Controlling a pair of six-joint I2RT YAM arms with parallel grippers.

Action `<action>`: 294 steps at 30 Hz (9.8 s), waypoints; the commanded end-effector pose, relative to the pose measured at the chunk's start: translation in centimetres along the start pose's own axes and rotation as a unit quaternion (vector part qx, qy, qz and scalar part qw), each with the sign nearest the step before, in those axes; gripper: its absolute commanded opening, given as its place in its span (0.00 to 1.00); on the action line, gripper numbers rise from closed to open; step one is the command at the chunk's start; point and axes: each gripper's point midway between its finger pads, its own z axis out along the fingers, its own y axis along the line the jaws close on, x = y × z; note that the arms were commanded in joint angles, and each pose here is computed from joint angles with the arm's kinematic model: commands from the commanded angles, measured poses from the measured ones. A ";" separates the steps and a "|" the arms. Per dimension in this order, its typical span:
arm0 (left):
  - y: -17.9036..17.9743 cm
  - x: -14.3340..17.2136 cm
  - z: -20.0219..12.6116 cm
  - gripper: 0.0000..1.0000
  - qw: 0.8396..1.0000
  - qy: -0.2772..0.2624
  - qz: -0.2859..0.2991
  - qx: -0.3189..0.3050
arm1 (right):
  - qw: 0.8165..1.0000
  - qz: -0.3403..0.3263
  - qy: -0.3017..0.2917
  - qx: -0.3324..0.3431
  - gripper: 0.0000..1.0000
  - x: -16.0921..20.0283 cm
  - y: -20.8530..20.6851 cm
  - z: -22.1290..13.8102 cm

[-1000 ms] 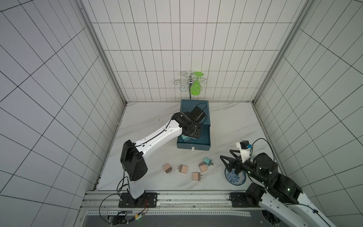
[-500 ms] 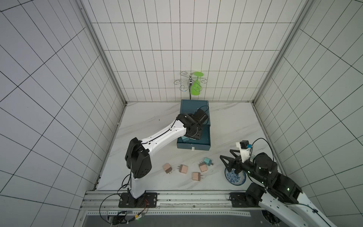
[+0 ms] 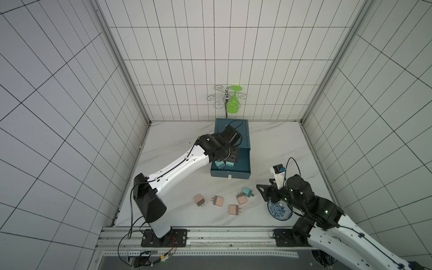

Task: Place the plugs into the drawer by color
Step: Place the plug in the drawer, then pick up the plug from the center of the board, then place the plug in the drawer, then close the drawer in the storage box, then open the drawer in the storage box.

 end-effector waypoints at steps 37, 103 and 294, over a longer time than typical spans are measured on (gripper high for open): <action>5.3 2.5 -11.4 0.77 0.936 -0.306 -0.071 0.162 | 0.977 0.013 0.214 -0.016 0.56 6.8 0.1 11.8; 3.8 3.2 -5.3 0.66 0.964 -0.215 -0.057 0.144 | 0.969 -0.039 0.171 0.177 0.00 -11.7 4.0 8.3; 4.1 3.3 12.5 0.34 0.831 -0.287 -0.355 0.317 | 0.990 0.127 0.021 -0.060 0.64 -15.4 -2.5 14.8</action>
